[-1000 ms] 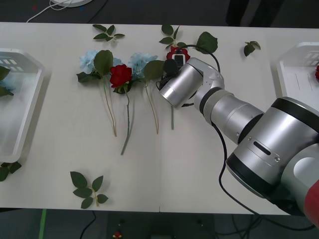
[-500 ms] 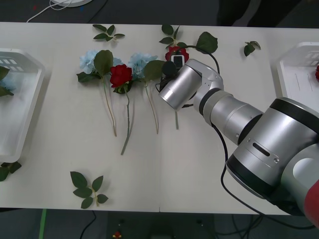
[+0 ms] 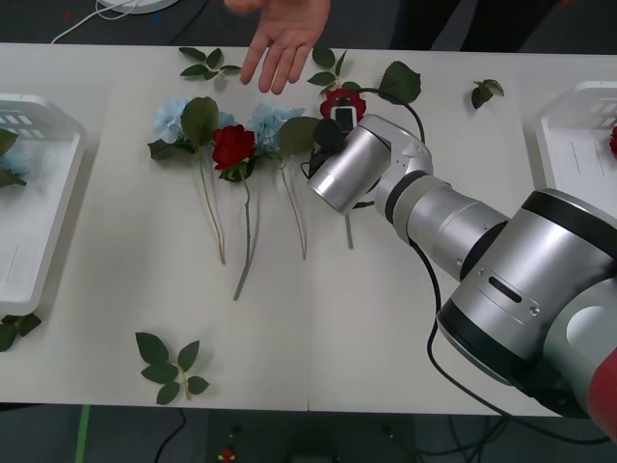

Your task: Place the red flowers into the right box and the blue flowers into the left box. If a person shows an open palm, hand one flower to the person first, then continue sorting.

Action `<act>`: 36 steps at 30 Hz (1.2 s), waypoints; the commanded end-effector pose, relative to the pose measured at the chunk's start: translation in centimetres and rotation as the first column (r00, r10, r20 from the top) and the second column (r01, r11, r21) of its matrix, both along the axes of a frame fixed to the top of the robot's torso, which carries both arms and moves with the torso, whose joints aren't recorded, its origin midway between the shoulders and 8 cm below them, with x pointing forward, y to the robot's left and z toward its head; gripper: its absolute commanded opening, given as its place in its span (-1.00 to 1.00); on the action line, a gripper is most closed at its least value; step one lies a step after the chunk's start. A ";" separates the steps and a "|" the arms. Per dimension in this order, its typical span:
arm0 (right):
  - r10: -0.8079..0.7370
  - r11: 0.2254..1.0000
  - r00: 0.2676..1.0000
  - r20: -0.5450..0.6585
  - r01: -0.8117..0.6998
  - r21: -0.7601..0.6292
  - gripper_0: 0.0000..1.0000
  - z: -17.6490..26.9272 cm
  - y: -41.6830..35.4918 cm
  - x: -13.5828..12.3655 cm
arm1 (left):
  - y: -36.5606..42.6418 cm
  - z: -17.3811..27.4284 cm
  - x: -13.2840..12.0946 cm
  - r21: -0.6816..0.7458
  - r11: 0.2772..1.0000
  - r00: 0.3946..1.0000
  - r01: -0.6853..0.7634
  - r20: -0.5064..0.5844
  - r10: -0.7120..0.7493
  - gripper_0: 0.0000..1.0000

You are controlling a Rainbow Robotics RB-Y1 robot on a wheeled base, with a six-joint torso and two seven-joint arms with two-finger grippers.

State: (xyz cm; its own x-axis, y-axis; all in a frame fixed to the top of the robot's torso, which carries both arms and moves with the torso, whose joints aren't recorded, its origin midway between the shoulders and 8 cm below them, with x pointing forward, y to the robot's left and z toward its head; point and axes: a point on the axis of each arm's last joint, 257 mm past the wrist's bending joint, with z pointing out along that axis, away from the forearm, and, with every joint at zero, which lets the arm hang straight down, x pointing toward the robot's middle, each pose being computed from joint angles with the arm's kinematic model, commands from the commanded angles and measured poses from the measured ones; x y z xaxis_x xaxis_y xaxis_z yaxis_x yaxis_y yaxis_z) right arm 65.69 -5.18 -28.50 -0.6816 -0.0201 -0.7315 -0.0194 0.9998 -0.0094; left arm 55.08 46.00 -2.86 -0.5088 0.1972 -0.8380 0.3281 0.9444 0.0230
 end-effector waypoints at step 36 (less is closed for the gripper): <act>0.237 0.902 0.634 0.736 -0.425 0.076 -1.00 27.5 -7.0 -0.1 | -0.8 3.7 0.5 0.064 0.998 0.998 0.029 0.054 -0.033 1.00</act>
State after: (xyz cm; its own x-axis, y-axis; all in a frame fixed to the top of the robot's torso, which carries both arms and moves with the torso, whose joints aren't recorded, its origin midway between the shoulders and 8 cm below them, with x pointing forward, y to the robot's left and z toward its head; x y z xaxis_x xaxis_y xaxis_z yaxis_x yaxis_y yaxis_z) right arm 66.17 -12.52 -5.17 -0.0721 0.1209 -0.9900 -0.3987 0.9064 0.1397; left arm 55.39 44.53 -3.45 -0.5384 0.1514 -0.8290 0.3214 0.9463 -0.0359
